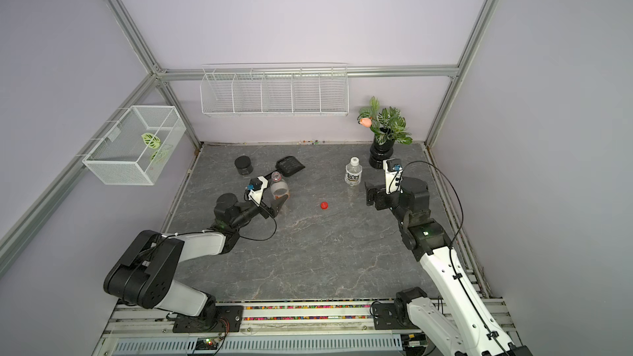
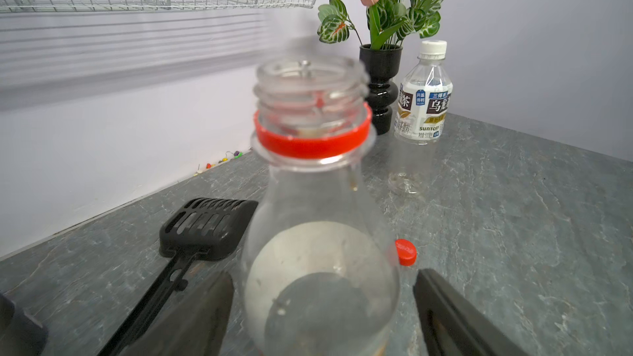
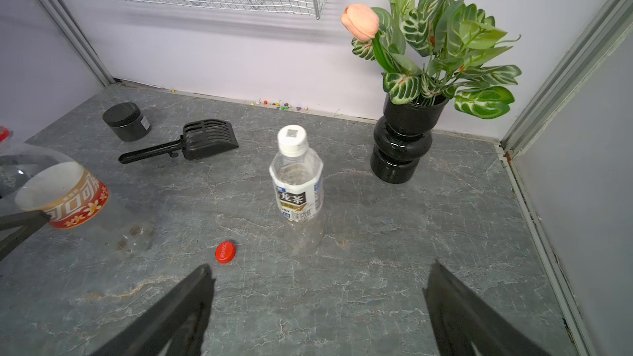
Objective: Screw on the bottle caps
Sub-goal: Pick up the plastic bottle at the center of the board, then move the bottle cap to the center of the board.
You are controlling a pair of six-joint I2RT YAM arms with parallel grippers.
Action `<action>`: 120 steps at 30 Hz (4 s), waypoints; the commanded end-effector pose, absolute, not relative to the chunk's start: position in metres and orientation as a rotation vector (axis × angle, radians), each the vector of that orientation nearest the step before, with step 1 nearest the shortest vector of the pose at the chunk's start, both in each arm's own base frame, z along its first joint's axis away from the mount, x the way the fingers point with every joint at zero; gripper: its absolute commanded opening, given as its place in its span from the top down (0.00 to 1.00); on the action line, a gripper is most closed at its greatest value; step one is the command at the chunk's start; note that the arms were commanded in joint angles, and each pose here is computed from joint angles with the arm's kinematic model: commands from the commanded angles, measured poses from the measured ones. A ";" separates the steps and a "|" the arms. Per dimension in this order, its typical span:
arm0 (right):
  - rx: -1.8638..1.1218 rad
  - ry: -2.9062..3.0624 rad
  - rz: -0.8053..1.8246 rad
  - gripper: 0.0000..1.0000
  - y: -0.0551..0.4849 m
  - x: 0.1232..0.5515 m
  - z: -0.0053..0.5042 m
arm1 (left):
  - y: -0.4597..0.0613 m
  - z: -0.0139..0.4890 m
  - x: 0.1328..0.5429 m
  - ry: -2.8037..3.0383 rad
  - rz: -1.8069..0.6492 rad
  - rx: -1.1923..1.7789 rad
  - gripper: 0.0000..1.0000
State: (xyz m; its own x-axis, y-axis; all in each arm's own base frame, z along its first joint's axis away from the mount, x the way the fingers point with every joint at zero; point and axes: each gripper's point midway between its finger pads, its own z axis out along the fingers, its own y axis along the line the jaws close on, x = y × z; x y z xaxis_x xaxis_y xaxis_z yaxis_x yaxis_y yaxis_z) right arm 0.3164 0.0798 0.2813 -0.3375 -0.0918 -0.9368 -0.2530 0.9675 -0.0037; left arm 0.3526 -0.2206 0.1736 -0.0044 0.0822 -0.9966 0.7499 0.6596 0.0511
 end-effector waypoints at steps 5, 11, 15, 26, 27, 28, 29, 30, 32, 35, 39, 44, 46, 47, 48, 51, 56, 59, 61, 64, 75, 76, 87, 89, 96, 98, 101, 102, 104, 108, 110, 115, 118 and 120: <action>-0.285 1.897 0.205 0.02 0.085 0.307 0.283 | -0.235 0.199 0.362 1.350 -0.667 0.761 0.19; -0.304 1.892 0.231 0.02 0.090 0.309 0.283 | -0.240 0.197 0.361 1.293 -0.688 0.783 0.33; -0.316 1.895 0.249 0.02 0.094 0.310 0.281 | -0.252 0.197 0.344 1.252 -0.792 0.877 0.46; -0.523 1.896 0.364 0.02 0.133 0.302 0.268 | -0.304 0.184 0.278 1.273 -0.948 1.040 0.45; -0.550 1.895 0.354 0.02 0.138 0.301 0.266 | -0.310 0.183 0.269 1.270 -0.971 1.055 0.45; -0.570 1.895 0.343 0.02 0.141 0.301 0.265 | -0.318 0.183 0.258 1.261 -0.996 1.074 0.45; -0.585 1.899 0.337 0.02 0.144 0.300 0.263 | -0.323 0.181 0.251 1.263 -1.011 1.083 0.45; -0.595 1.906 0.335 0.02 0.147 0.300 0.261 | -0.329 0.180 0.242 1.259 -1.029 1.096 0.45; -0.609 1.912 0.346 0.02 0.152 0.300 0.260 | -0.337 0.177 0.230 1.257 -1.055 1.116 0.45; -0.642 1.922 0.354 0.02 0.160 0.298 0.257 | -0.336 0.171 0.223 1.271 -1.073 1.120 0.45; -0.684 1.950 0.336 0.02 0.169 0.295 0.249 | -0.332 0.163 0.220 1.292 -1.042 1.144 0.43; -0.697 1.965 0.334 0.02 0.173 0.293 0.243 | -0.333 0.161 0.219 1.325 -1.036 1.167 0.39; -0.706 1.971 0.335 0.02 0.175 0.292 0.241 | -0.331 0.162 0.219 1.321 -1.025 1.168 0.37; -0.712 1.973 0.335 0.02 0.176 0.292 0.241 | -0.331 0.162 0.219 1.322 -1.022 1.169 0.36; -0.722 1.979 0.335 0.02 0.178 0.292 0.241 | -0.331 0.163 0.219 1.320 -1.025 1.170 0.35; -0.755 1.994 0.328 0.03 0.184 0.292 0.237 | -0.332 0.166 0.217 1.315 -1.039 1.177 0.32; -0.815 2.040 0.342 0.11 0.201 0.294 0.227 | -0.328 0.168 0.216 1.315 -1.023 1.158 0.22; -0.852 2.084 0.354 0.20 0.213 0.297 0.220 | -0.327 0.170 0.219 1.316 -1.002 1.148 0.21; -0.878 2.126 0.362 0.26 0.222 0.300 0.212 | -0.325 0.169 0.220 1.324 -0.992 1.140 0.21; -0.883 2.170 0.389 0.32 0.235 0.306 0.201 | -0.324 0.170 0.221 1.325 -0.984 1.130 0.22; -0.778 2.376 0.308 0.41 0.255 0.352 0.138 | -0.324 0.170 0.220 1.329 -0.992 1.125 0.23; -0.752 2.407 0.279 0.41 0.255 0.357 0.131 | -0.324 0.169 0.220 1.334 -0.995 1.126 0.23; -0.578 2.625 0.078 0.46 0.253 0.383 0.057 | -0.325 0.168 0.221 1.345 -1.002 1.123 0.23; -0.557 2.635 0.072 0.47 0.254 0.386 0.050 | -0.325 0.168 0.221 1.346 -1.000 1.122 0.23; -0.497 2.647 0.051 0.52 0.256 0.399 0.030 | -0.327 0.165 0.220 1.356 -1.026 1.121 0.23; -0.492 2.663 0.071 0.54 0.258 0.399 0.026 | -0.327 0.165 0.221 1.358 -1.025 1.119 0.23; -0.473 2.693 0.114 0.62 0.259 0.397 0.021 | -0.327 0.164 0.222 1.360 -1.022 1.121 0.23; -0.472 2.699 0.113 0.64 0.258 0.396 0.019 | -0.327 0.164 0.222 1.359 -1.021 1.121 0.23; -0.470 2.712 0.098 0.65 0.254 0.392 0.016 | -0.327 0.164 0.222 1.362 -1.023 1.119 0.23; -0.468 2.744 0.067 0.69 0.242 0.383 0.010 | -0.327 0.165 0.222 1.359 -1.025 1.117 0.23; -0.465 2.764 0.040 0.70 0.232 0.375 0.011 | -0.327 0.164 0.222 1.361 -1.025 1.117 0.23; -0.530 2.843 -0.046 0.70 0.201 0.337 0.019 | -0.327 0.164 0.222 1.360 -1.023 1.118 0.23; -0.577 2.889 -0.084 0.70 0.183 0.307 0.021 | -0.328 0.164 0.223 1.359 -1.022 1.117 0.23; -0.627 2.901 -0.090 0.69 0.178 0.293 0.022 | -0.328 0.163 0.223 1.358 -1.019 1.115 0.23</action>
